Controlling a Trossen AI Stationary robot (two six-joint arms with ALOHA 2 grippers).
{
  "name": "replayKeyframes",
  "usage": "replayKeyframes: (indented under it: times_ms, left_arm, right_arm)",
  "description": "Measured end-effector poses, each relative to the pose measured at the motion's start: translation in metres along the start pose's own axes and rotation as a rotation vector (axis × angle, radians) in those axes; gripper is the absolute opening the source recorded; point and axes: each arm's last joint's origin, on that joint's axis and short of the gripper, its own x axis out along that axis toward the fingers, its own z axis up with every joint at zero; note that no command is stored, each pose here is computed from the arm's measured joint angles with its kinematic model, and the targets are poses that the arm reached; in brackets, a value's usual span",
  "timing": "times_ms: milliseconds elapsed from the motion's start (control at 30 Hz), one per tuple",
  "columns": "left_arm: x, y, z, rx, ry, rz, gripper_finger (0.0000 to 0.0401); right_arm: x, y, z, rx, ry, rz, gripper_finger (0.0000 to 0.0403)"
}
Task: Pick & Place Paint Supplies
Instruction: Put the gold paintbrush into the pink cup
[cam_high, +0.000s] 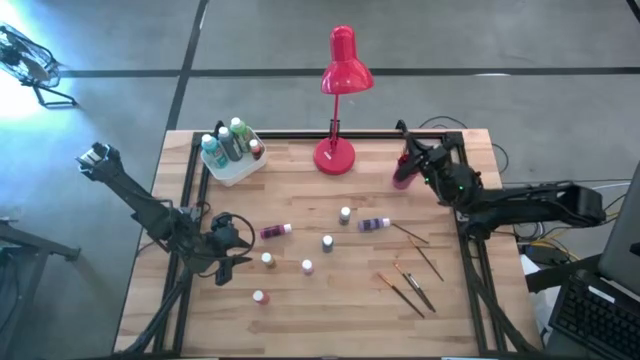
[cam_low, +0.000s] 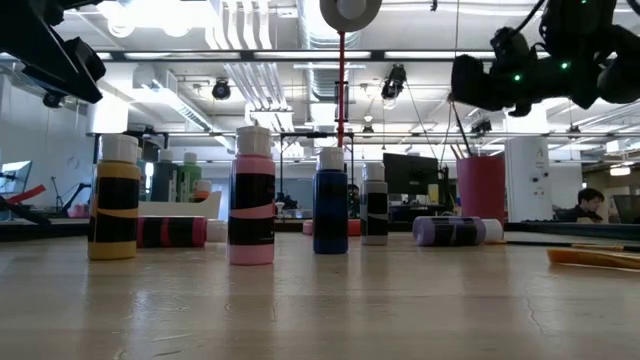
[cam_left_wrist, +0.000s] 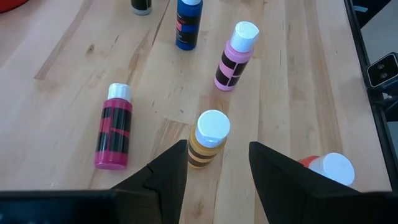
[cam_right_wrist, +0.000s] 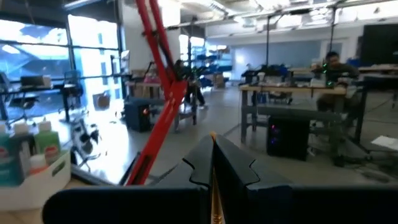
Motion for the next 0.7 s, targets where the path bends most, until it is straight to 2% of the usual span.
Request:
replayKeyframes:
  times_ms: [700]
  left_arm:
    - [0.0,0.0,0.0,-0.001,-0.003,0.003,0.0177]
  right_arm:
    - [0.009,0.009,-0.04,-0.091,0.18,0.007,0.0008]
